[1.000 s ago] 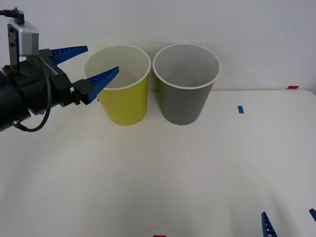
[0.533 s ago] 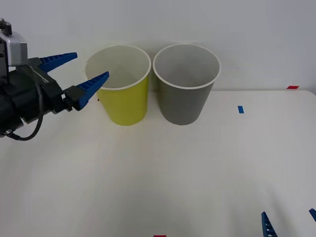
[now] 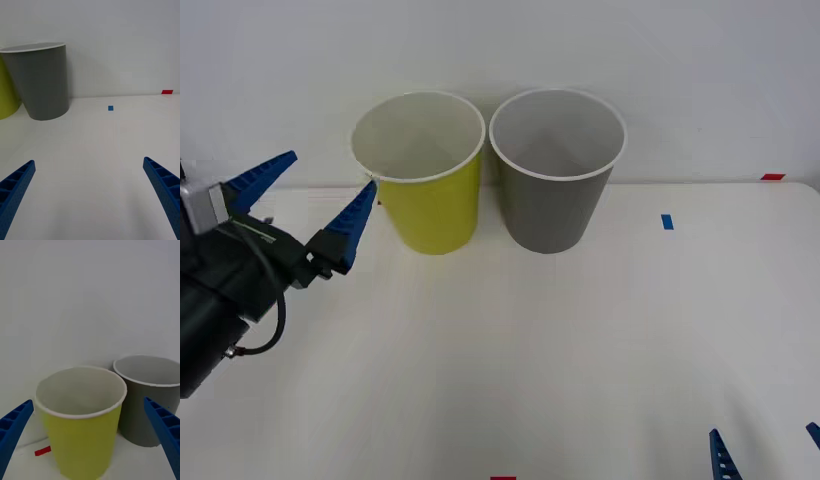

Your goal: Put cans in the gray bin and PET bottles in the light green bin.

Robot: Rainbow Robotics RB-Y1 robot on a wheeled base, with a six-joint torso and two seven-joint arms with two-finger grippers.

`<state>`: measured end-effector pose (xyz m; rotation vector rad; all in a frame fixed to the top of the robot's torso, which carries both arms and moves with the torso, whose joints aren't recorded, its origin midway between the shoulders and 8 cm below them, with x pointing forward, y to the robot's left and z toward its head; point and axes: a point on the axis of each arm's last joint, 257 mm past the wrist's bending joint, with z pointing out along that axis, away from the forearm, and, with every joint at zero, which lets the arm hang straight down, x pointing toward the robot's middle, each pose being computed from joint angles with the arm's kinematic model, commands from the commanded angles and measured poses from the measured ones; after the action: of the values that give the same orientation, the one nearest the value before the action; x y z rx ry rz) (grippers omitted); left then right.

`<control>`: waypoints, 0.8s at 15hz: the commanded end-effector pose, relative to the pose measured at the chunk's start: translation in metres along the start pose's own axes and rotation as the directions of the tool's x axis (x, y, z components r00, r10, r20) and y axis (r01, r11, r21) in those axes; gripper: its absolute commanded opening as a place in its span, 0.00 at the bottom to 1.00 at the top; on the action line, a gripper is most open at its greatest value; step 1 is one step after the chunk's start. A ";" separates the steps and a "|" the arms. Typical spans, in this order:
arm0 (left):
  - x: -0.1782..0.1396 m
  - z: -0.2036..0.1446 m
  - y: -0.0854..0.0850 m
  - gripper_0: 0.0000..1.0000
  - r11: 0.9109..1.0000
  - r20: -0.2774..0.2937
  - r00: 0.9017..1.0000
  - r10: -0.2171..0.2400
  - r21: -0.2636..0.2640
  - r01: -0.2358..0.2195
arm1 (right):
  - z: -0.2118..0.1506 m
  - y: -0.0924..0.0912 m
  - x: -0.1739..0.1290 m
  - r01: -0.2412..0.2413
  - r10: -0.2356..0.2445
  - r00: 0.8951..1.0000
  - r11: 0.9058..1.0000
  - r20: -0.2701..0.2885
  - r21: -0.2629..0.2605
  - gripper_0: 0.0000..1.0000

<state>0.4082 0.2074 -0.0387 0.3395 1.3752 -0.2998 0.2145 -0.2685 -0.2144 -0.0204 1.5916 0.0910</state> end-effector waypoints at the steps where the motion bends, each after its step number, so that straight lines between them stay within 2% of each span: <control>1: 0.020 -0.026 0.004 1.00 0.998 0.003 1.000 0.007 -0.055 -0.007 | 0.000 0.000 0.000 0.000 0.000 1.000 1.000 0.000 0.000 1.00; 3: 0.033 -0.040 0.007 1.00 0.996 0.033 0.999 0.041 -0.083 -0.038 | 0.000 0.000 0.000 0.000 0.000 1.000 1.000 0.000 0.000 1.00; 6: 0.056 -0.049 0.014 1.00 0.992 0.025 0.998 0.059 -0.112 -0.056 | 0.000 0.000 0.000 0.000 0.000 1.000 1.000 0.000 0.000 1.00; 7: 0.064 -0.054 0.014 1.00 0.988 0.011 0.995 0.095 -0.127 -0.093 | 0.000 0.000 0.000 0.000 0.000 1.000 1.000 0.000 0.000 1.00; 9: 0.074 -0.064 0.017 1.00 0.979 -0.001 0.994 0.113 -0.169 -0.111 | 0.000 0.000 0.000 0.000 0.000 1.000 1.000 0.000 0.000 1.00; 10: 0.080 -0.077 0.016 1.00 0.973 -0.001 0.989 0.147 -0.182 -0.144 | 0.000 0.000 0.000 0.000 0.000 1.000 1.000 0.000 0.000 1.00; 12: 0.091 -0.098 0.010 1.00 0.969 0.005 0.986 0.167 -0.187 -0.163 | 0.000 0.000 0.000 0.000 0.000 1.000 1.000 0.000 0.000 1.00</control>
<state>0.3526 0.2536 -0.1278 0.2819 1.3210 -0.0504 0.2145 -0.2685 -0.2144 -0.0204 1.5916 0.0910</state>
